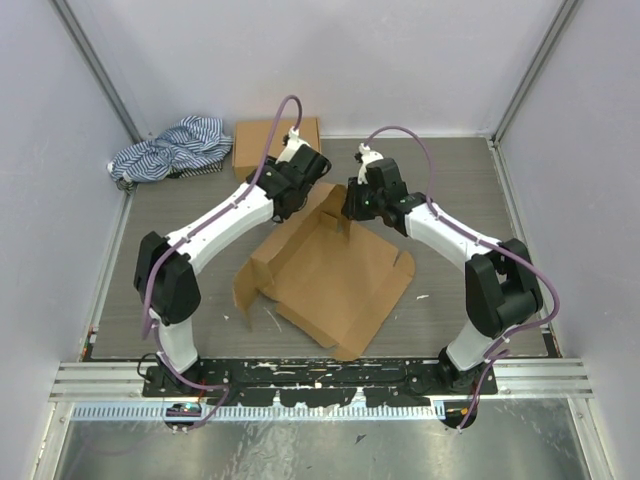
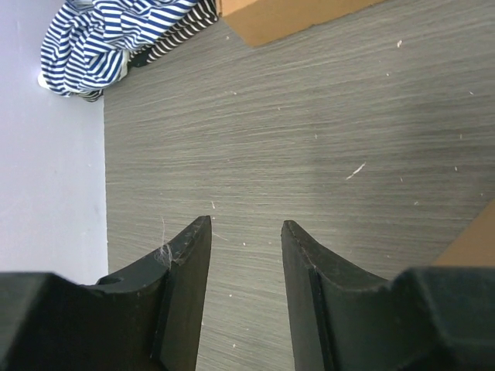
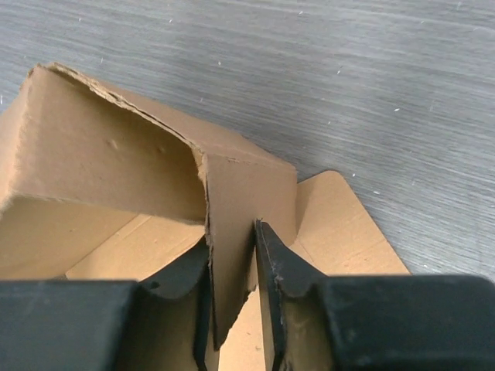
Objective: Fold the paper box
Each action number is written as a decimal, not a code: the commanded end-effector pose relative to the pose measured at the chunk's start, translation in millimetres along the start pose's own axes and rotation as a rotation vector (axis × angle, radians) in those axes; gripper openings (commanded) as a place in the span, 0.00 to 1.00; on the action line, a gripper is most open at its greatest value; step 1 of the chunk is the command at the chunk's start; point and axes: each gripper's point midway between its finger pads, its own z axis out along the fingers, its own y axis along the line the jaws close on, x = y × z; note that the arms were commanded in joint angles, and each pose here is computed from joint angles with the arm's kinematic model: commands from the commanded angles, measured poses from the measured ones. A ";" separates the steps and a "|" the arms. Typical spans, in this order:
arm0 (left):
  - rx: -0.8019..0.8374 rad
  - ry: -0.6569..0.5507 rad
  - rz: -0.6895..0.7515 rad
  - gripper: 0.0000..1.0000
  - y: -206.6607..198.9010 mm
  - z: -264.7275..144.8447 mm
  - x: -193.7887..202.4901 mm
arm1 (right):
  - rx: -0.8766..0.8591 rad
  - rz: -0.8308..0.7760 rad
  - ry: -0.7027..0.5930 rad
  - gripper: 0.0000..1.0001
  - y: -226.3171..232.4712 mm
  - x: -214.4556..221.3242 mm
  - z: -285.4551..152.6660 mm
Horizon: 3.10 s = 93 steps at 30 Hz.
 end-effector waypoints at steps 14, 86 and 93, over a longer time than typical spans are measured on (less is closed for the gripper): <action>-0.031 0.057 0.103 0.48 -38.1 6.8 17.0 | -0.216 -0.185 -0.159 0.63 34.8 -29.0 -34.1; 0.013 -0.008 0.159 0.49 -22.9 -50.0 -13.7 | -0.837 -0.454 -0.146 0.59 -7.5 -13.5 15.2; 0.074 -0.034 0.134 0.50 -22.6 -65.6 -22.9 | -0.866 -0.476 -0.128 0.59 -3.2 -14.0 14.2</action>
